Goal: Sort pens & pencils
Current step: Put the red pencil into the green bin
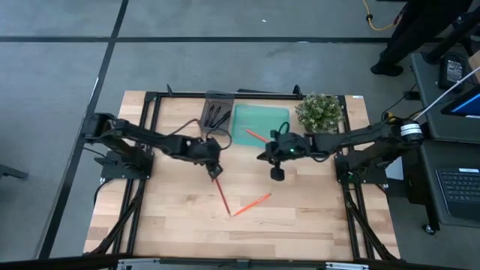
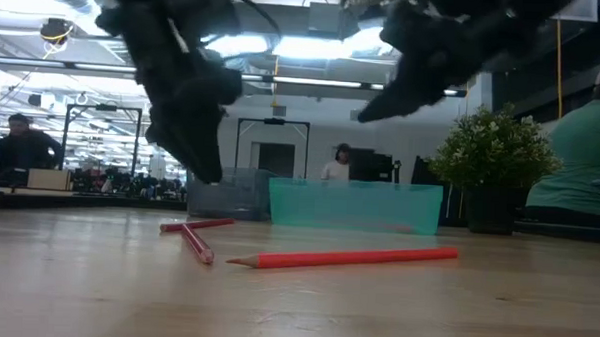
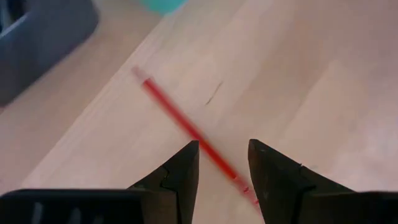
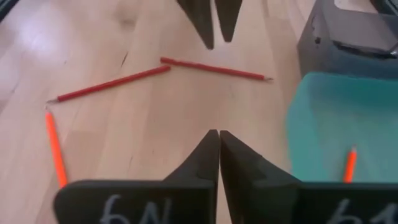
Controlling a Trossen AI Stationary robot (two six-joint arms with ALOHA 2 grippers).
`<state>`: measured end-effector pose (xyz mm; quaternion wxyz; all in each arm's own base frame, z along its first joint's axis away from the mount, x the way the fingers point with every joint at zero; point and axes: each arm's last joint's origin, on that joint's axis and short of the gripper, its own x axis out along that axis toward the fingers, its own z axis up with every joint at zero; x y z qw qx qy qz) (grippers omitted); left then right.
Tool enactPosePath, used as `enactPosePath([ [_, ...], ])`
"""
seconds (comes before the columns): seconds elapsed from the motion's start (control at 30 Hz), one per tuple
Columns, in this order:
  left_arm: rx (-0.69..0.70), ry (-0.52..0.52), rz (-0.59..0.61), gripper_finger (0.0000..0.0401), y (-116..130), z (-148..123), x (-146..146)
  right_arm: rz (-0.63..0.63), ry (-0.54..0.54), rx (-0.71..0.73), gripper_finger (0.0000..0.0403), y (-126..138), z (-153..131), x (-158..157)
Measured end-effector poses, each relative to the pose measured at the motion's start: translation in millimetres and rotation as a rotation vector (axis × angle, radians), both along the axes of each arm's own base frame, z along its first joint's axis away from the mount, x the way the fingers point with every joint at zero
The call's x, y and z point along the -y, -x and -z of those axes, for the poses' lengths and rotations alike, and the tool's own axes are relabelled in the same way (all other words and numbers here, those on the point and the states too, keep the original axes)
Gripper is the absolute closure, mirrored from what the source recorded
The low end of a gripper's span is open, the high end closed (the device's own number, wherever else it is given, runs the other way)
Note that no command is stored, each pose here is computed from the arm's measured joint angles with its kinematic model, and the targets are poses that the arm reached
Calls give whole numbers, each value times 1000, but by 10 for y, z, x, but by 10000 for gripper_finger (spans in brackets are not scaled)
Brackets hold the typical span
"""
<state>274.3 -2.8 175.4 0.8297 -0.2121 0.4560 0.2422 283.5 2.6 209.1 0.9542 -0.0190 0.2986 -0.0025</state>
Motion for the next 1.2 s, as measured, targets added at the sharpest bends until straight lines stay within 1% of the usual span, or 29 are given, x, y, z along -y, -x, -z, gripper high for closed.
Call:
enactPosePath([
  [0.13,-144,9,-32,269,-146,-15,-36,-14,0,34,391,152,251,-29],
  [0.17,-162,9,-37,269,-188,-17,-46,-16,0,44,391,176,295,-35],
  [0.27,-155,24,-80,269,-300,-52,-78,-23,1,64,390,235,387,-47],
  [0.33,-143,43,-121,269,-348,-56,-100,-21,-3,51,389,263,434,-47],
  [0.5,-149,90,-199,269,-380,3,-147,6,-44,58,393,266,439,-46],
  [0.63,-167,108,-226,269,-397,75,-159,-18,-59,55,395,268,441,-57],
  [0.87,-216,106,-239,269,-377,136,-167,-99,-109,50,383,271,441,-86],
  [1.2,-219,111,-252,269,-382,155,-153,-94,-119,49,380,271,442,-86],
])
